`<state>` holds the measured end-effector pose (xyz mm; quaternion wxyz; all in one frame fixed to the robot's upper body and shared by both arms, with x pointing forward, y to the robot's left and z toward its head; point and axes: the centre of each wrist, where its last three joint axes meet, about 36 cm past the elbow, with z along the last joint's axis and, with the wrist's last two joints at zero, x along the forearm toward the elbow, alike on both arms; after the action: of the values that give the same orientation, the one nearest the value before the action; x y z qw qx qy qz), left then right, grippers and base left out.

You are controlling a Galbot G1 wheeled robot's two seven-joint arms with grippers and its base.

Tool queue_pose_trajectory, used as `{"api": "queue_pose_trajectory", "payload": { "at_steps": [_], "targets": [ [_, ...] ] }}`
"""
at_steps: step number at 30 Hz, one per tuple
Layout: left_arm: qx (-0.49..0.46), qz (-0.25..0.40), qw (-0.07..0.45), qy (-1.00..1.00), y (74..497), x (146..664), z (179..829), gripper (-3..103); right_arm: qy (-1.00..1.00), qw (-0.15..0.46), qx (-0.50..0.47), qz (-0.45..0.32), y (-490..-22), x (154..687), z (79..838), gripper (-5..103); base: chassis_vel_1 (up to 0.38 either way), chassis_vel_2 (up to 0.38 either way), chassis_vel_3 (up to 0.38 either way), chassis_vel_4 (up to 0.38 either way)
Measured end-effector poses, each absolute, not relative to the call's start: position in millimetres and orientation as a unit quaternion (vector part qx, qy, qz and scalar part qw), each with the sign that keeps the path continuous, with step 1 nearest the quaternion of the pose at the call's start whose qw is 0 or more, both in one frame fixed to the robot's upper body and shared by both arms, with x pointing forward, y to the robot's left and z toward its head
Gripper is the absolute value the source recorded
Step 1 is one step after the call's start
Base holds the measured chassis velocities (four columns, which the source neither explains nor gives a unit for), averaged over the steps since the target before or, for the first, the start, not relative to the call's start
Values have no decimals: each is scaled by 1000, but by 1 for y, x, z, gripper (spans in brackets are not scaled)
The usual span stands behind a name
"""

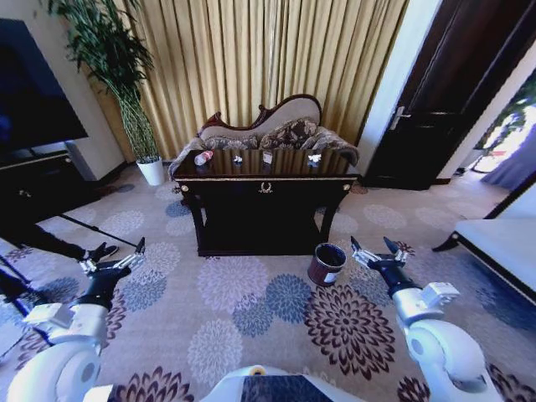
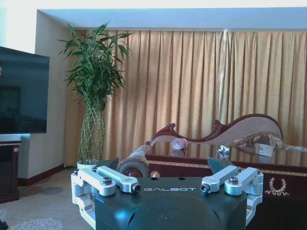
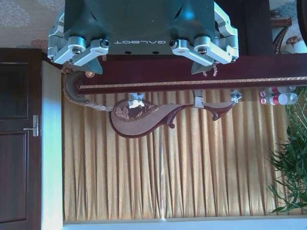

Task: Move to the front of the table and place the trash on the table into the trash bin.

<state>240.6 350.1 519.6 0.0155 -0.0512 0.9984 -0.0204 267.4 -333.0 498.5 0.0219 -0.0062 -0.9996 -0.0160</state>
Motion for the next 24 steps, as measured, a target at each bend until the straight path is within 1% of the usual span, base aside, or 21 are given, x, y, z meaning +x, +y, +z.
{"api": "queue_pose_trajectory", "payload": {
  "at_steps": [9,24],
  "targets": [
    [-51,-20,15,998,350,239,519,100,-1000,22,-7,-16,-333,267,498,100,-123,101,102,-97],
    [-50,-21,16,998,350,239,519,100,-1000,20,-7,-16,-333,267,498,100,-156,165,156,-166]
  ]
}}
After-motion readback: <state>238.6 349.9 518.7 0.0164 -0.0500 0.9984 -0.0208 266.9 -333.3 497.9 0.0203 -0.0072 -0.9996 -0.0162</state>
